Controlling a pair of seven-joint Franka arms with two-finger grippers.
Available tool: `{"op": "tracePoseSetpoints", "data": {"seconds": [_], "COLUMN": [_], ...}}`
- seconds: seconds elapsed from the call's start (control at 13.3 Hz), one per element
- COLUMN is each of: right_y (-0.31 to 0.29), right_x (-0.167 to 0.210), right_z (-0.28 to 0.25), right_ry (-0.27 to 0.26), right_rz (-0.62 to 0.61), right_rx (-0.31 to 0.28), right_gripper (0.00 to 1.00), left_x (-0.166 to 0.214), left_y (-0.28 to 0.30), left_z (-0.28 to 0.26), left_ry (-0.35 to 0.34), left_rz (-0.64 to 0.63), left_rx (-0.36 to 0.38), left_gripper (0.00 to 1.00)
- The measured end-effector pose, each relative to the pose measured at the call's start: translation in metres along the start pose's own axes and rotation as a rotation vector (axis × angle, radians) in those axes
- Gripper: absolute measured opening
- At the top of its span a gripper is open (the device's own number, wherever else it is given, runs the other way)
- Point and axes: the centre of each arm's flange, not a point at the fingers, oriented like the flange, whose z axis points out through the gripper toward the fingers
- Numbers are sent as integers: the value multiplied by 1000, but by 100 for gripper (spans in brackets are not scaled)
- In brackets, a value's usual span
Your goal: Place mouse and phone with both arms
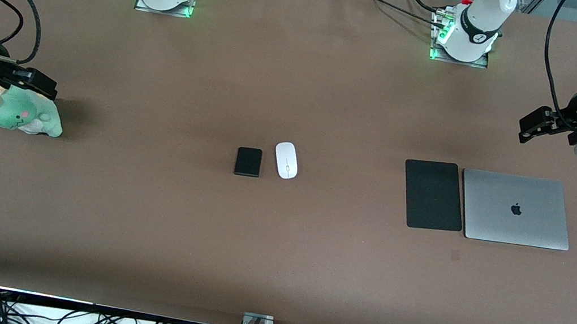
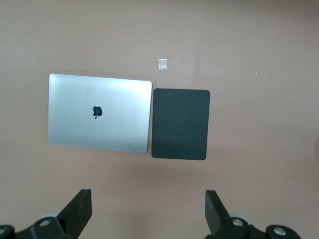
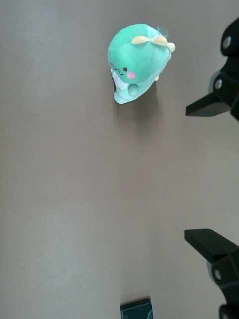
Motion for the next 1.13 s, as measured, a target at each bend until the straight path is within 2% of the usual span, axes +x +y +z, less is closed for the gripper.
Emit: {"op": "tracePoseSetpoints", "data": {"seconds": [1.13], "right_y": [0], "right_x": [0], "right_z": [0], "right_ry": [0], "right_rz": [0], "right_rx": [0], "right_gripper": [100], "left_x": [-2], "left_y": [3], "left_z": [0], "left_ry": [-34], "left_rz": [4], "left_rx": [2], "left_gripper": [100]}}
